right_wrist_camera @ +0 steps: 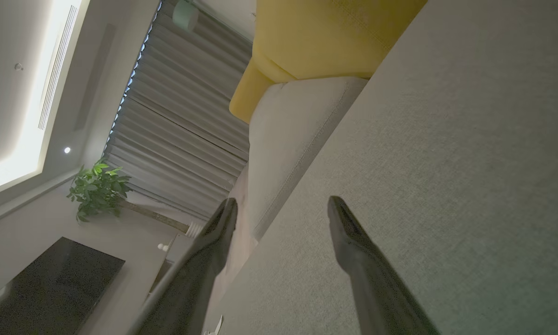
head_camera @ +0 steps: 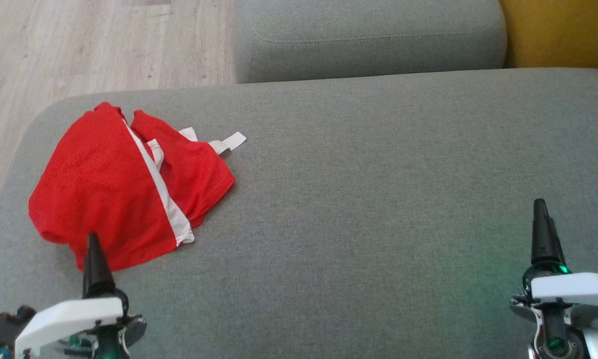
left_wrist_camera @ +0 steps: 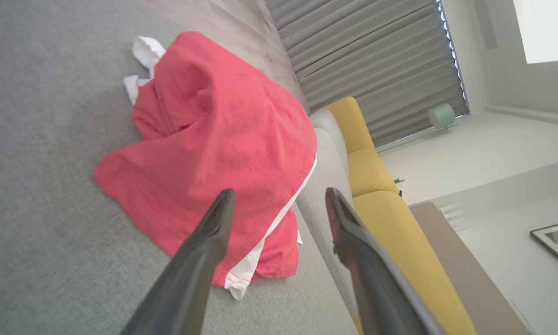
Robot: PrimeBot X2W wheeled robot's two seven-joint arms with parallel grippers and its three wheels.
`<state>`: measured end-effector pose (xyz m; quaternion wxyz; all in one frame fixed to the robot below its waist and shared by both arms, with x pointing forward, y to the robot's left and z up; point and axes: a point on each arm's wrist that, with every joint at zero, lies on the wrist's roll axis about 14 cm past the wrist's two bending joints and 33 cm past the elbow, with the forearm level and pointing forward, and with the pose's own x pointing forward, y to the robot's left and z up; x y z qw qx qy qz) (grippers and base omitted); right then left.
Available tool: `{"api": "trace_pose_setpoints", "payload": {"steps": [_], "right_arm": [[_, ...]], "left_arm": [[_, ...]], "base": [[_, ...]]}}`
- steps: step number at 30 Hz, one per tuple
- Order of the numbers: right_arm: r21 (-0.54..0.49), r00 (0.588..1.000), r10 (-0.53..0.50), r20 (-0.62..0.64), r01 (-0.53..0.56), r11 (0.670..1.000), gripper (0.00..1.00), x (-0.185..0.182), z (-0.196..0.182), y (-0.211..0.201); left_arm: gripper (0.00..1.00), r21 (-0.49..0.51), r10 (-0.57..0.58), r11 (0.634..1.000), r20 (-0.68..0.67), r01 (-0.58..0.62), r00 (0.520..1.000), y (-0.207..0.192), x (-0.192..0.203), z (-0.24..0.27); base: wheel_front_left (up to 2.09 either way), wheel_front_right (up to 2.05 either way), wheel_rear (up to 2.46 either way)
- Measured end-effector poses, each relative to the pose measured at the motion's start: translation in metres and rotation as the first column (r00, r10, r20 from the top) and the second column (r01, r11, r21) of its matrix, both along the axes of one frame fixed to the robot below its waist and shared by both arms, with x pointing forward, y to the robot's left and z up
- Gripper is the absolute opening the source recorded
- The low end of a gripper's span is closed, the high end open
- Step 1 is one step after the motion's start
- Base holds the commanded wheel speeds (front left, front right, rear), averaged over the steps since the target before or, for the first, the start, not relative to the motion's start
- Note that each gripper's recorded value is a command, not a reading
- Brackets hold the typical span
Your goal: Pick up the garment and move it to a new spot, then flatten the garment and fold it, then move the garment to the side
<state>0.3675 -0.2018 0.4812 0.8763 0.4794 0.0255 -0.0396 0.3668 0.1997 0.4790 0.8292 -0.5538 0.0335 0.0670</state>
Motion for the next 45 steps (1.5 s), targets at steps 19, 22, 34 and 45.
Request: {"api": "trace_pose_setpoints", "payload": {"steps": [19, 22, 34, 45], "right_arm": [[-0.347, 0.993, 0.098, 0.063, -0.071, 0.935, 1.0, 0.007, 0.024, 0.023], [-0.398, 0.992, 0.108, 0.071, -0.071, 0.914, 1.0, 0.008, 0.027, 0.025], [-0.58, 0.983, 0.156, 0.094, -0.073, 0.811, 1.0, 0.008, 0.037, 0.036], [-0.721, 0.979, 0.176, 0.105, -0.047, 0.692, 1.0, 0.007, 0.043, 0.037]], "left_arm": [[1.0, 0.389, -0.137, 0.914, 0.036, 0.113, 0.99, -0.044, 0.009, 0.026], [1.0, 0.458, -0.169, 0.879, 0.048, 0.129, 0.984, -0.053, 0.012, 0.032], [1.0, 0.669, -0.273, 0.72, 0.027, 0.186, 0.962, -0.081, 0.012, 0.035], [1.0, 0.8, -0.351, 0.567, 0.019, 0.196, 0.936, -0.104, 0.012, 0.035]], "base": [[0.0, 0.0, 0.0], [0.0, 0.0, 0.0], [0.0, 0.0, 0.0], [0.0, 0.0, 0.0]]}}
